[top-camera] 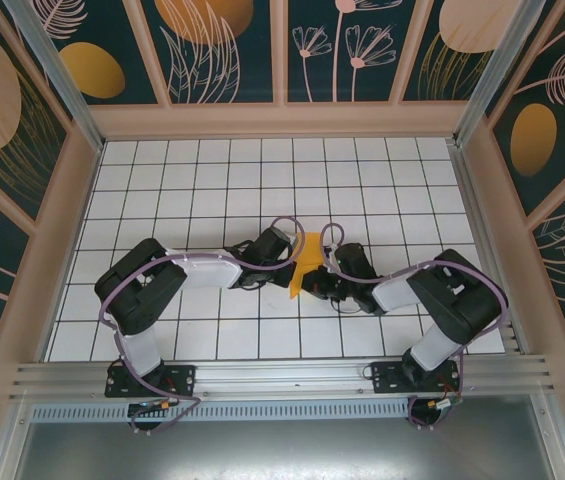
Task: Fold a paper plane with a square sheet of paper (pick it up from the middle)
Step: Third fold the triangle at the center of the table.
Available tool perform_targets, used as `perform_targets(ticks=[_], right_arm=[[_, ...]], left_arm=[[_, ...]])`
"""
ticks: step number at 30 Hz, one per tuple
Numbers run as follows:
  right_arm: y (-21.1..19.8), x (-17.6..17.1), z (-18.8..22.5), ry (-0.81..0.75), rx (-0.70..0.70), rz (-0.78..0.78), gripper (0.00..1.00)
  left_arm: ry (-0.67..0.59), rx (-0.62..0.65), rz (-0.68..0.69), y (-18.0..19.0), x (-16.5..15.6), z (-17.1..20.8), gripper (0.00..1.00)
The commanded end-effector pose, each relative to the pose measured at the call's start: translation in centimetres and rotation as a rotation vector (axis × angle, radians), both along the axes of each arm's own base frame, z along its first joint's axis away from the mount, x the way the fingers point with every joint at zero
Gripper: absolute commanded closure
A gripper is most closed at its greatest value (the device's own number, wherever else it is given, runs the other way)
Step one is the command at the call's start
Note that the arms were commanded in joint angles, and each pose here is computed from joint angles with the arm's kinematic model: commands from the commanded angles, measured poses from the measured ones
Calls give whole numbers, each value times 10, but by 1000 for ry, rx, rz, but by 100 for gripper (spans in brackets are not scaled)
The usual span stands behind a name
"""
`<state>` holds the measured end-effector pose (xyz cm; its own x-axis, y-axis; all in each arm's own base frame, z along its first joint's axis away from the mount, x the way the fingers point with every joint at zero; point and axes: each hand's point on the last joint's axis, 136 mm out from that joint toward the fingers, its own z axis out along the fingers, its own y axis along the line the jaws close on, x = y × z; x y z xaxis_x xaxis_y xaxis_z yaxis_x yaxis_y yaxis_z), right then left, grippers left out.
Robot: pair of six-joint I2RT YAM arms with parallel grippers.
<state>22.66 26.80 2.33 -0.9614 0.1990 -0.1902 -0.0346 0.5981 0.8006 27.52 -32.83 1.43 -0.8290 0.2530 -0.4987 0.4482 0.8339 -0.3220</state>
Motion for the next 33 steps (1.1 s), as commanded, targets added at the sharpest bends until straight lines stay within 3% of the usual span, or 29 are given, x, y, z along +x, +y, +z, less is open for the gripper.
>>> perform_targets(ticks=[1, 10, 19, 28, 33], right_arm=[[-1, 9, 24, -59, 14, -6, 100], [-9, 30, 30, -73, 28, -25, 100], [-29, 26, -22, 39, -118, -85, 100], [-25, 49, 34, -65, -30, -67, 98], [-33, 53, 27, -50, -27, -69, 99]], left_arm=[[73, 87, 13, 20, -13, -32, 100], [73, 85, 9, 20, -13, -31, 100], [76, 91, 6, 20, -14, -33, 100], [78, 93, 4, 20, -14, -33, 100], [81, 95, 4, 20, -14, -34, 100]])
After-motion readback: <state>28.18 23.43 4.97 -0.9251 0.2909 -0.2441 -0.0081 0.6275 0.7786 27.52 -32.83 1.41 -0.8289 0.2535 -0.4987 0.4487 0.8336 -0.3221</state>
